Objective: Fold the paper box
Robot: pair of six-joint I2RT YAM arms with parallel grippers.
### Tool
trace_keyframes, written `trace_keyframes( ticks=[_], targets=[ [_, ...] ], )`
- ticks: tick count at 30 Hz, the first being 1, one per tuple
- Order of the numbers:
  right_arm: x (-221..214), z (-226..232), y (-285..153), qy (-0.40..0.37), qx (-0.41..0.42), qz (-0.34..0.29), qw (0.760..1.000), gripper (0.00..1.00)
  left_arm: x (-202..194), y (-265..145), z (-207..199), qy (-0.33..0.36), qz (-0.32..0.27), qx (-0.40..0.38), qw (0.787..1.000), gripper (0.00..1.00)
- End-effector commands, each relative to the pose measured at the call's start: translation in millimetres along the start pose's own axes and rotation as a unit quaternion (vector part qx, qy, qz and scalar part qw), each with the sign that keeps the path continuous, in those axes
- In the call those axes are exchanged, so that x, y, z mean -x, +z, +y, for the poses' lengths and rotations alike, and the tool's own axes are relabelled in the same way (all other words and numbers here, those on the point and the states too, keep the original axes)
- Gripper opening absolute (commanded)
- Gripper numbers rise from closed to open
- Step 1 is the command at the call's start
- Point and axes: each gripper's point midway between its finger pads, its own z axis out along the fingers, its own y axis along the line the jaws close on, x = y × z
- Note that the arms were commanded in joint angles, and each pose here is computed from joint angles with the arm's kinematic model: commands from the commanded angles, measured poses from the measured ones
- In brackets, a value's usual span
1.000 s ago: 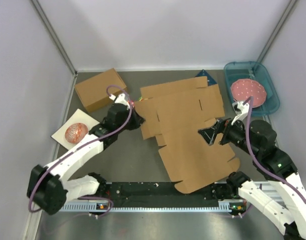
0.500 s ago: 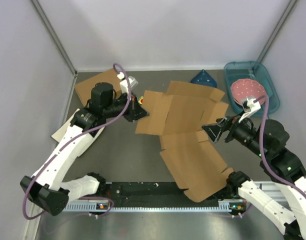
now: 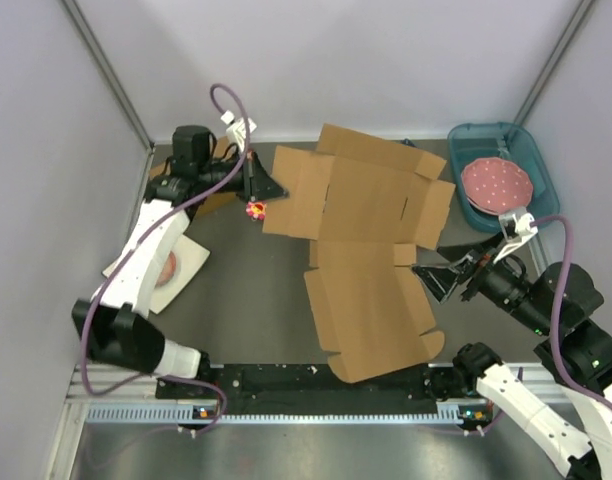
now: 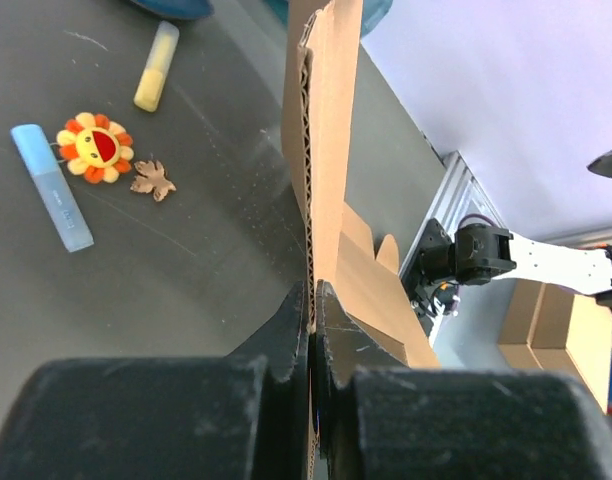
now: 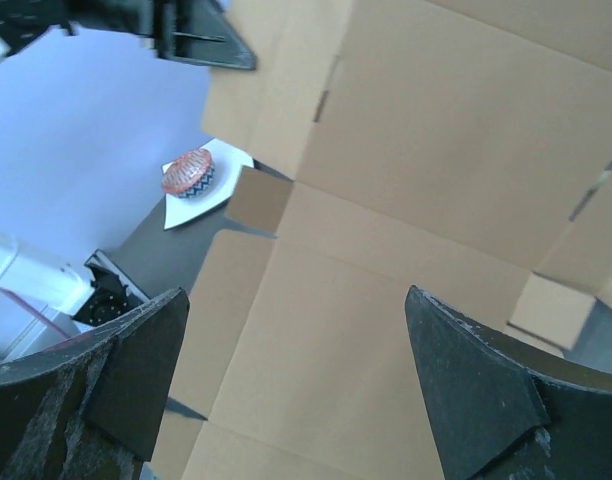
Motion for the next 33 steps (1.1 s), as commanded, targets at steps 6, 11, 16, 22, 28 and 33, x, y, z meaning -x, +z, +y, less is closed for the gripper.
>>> trace_keyframes(
  ticks=[6, 11, 16, 22, 28, 33],
  targets=[
    [-23, 7, -11, 0.007, 0.031, 0.024, 0.999, 0.9, -30, 57, 67, -0.079, 0.094, -0.076, 0.99, 0.0],
    [-36, -13, -6, -0.001, -0.009, 0.035, 0.999, 0.9, -46, 69, 100, -0.073, 0.119, -0.007, 0.99, 0.0],
    [-50, -36, 13, 0.006, -0.061, 0.069, 0.996, 0.9, -65, 72, 146, -0.008, 0.153, 0.149, 0.977, 0.0],
    [-52, -39, 25, 0.011, -0.067, 0.087, 0.994, 0.89, -59, 46, 201, 0.128, 0.183, 0.361, 0.905, 0.0],
    [-53, -39, 27, 0.015, -0.068, 0.088, 0.994, 0.89, -43, 18, 221, 0.21, 0.17, 0.447, 0.853, 0.0],
    [-61, -42, 34, 0.022, -0.068, 0.101, 0.992, 0.89, -40, 28, 198, 0.195, 0.091, 0.405, 0.889, 0.0]
  ],
)
